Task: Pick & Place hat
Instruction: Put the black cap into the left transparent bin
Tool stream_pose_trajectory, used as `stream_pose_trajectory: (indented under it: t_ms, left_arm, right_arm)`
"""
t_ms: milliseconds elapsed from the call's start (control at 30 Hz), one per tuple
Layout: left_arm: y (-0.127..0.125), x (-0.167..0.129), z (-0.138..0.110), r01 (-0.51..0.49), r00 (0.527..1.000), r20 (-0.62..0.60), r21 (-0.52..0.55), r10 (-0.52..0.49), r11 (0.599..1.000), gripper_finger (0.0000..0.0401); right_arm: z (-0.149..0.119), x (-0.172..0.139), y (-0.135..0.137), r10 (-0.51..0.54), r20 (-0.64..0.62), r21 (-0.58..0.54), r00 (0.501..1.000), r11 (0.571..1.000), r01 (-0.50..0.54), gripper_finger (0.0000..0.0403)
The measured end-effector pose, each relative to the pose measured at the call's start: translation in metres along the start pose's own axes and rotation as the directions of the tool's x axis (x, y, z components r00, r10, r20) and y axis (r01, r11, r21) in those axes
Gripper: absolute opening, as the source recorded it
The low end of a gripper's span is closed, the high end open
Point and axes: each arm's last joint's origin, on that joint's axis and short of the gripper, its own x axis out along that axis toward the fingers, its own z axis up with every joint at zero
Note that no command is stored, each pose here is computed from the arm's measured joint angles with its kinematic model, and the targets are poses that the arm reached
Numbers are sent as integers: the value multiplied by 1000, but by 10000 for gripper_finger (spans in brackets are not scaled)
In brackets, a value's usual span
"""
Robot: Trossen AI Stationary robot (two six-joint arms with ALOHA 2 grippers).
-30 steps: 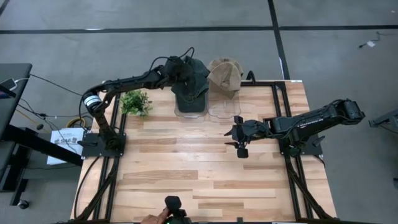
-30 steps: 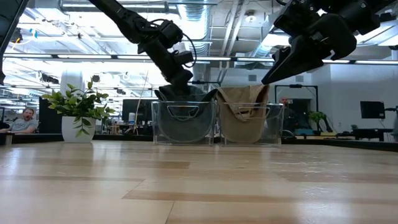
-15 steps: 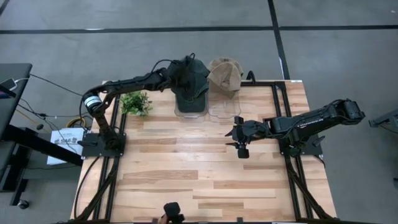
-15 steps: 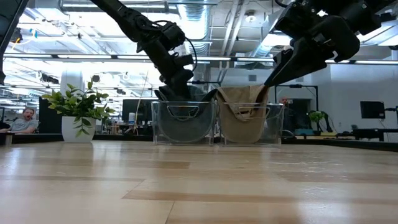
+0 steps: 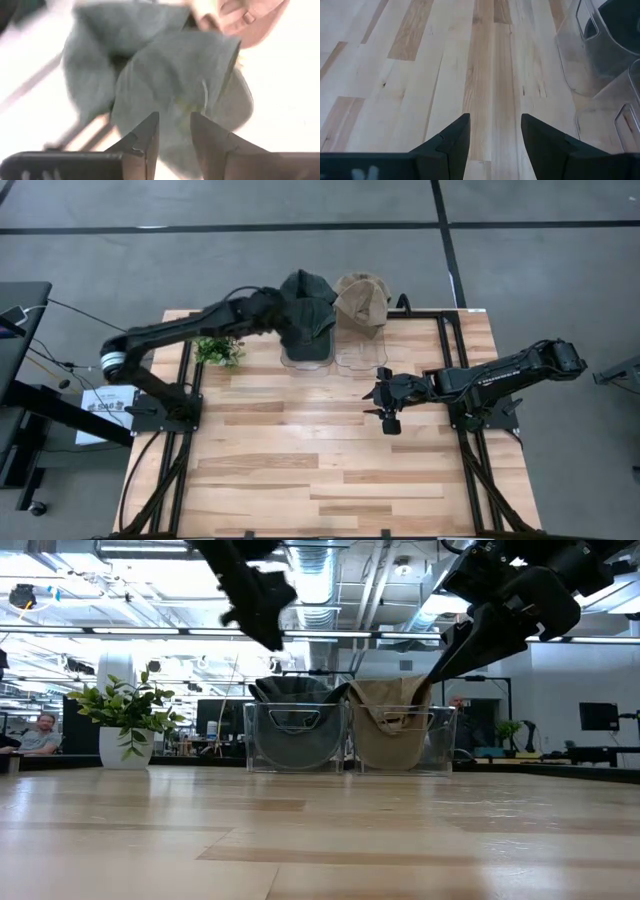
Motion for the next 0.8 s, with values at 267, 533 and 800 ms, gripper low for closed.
stream_pose_trajectory:
  t_ms: [267, 533, 800]
  left_arm:
    - [48, -10, -17, 40, 980, -177, -283, -94, 958, 108]
    - [70, 8, -28, 22, 970, -216, -389, -115, 921, 108]
    - [69, 18, -34, 95, 969, -169, -429, -183, 898, 108]
  right_arm:
    - [1, 0, 1, 2, 12, 11, 1000, 1000, -2, 167]
    - [1, -1, 7, 21, 13, 8, 1000, 1000, -21, 168]
    - [2, -1, 11, 34, 14, -4, 999, 999, -34, 168]
